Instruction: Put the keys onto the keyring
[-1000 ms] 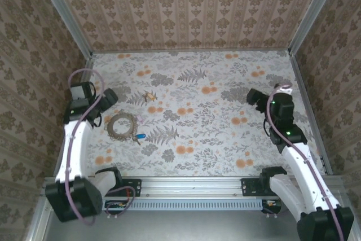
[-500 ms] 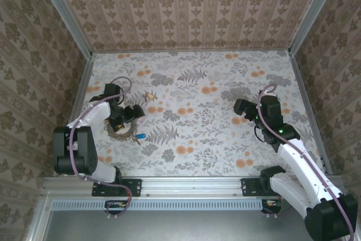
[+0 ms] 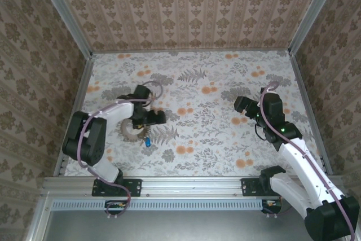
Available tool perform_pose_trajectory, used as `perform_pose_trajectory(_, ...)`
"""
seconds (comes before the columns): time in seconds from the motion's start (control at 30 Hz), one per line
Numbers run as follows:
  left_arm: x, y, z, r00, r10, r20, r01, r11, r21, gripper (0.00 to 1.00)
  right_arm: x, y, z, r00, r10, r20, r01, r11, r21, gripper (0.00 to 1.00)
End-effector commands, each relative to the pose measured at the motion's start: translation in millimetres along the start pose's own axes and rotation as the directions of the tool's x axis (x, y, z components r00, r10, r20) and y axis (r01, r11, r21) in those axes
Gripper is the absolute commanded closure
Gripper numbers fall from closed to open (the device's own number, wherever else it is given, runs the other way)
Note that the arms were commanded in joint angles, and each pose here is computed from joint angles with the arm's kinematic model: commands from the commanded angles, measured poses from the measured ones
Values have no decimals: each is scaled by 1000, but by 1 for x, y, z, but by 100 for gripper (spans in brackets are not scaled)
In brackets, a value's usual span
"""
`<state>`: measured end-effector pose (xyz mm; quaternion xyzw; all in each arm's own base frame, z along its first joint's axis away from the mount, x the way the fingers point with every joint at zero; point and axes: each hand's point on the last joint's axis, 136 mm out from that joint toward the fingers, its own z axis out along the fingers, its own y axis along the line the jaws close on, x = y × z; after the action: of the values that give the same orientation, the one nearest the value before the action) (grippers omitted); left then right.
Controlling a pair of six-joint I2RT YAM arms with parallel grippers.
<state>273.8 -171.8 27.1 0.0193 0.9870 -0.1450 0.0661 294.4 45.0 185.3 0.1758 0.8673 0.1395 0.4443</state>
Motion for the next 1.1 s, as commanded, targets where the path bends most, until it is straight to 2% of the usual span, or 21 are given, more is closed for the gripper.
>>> perform_pose_trajectory(0.0,24,-73,29,987,130,-90,-116,982,148,0,-6,-4,-9,1000,23,17,-23,999,30,0)
perform_pose_trajectory(0.07,35,-108,36,968,226,-111,-204,963,179,0,-6,-12,-12,999,43,30,-45,996,71,1)
perform_pose_trajectory(0.13,51,-145,45,926,353,-131,-322,924,207,0,-8,-20,-15,997,65,44,-69,993,101,0)
perform_pose_trajectory(0.2,64,-179,46,866,481,-137,-441,864,244,0,-10,-26,-17,995,90,49,-95,988,120,0)
perform_pose_trajectory(0.27,81,-214,43,790,600,-125,-545,781,304,0,-11,-33,-16,992,123,42,-128,982,140,0)
perform_pose_trajectory(0.37,90,-242,24,712,698,-69,-638,686,351,0,-10,-43,-12,988,158,-1,-155,972,175,0)
perform_pose_trajectory(0.43,87,-254,0,704,710,-4,-646,642,413,0,-7,-46,-8,984,174,-43,-163,968,190,0)
perform_pose_trajectory(0.53,74,-265,-56,716,685,131,-647,582,493,0,-7,-42,2,981,167,-95,-148,973,177,1)
perform_pose_trajectory(0.57,65,-262,-75,730,662,171,-643,580,499,0,-6,-38,5,981,154,-119,-134,977,165,0)
perform_pose_trajectory(0.63,45,-252,-115,765,597,243,-623,589,514,0,-3,-34,12,977,142,-161,-118,982,147,1)
perform_pose_trajectory(0.7,22,-231,-151,805,504,312,-589,622,516,0,1,-26,20,969,133,-208,-110,987,120,5)
perform_pose_trajectory(0.8,-24,-168,-186,870,303,388,-466,764,446,0,5,-12,31,959,120,-255,-104,992,75,9)
perform_pose_trajectory(0.9,-62,-89,-188,908,94,407,-250,903,350,0,4,4,37,960,99,-263,-96,995,25,12)
perform_pose_trajectory(0.93,-71,-67,-183,918,32,395,-172,930,324,0,4,11,38,961,83,-265,-86,996,3,13)
perform_pose_trajectory(1.07,-97,-23,-157,930,-107,352,10,964,267,3,5,25,40,960,29,-277,-40,999,-34,22)
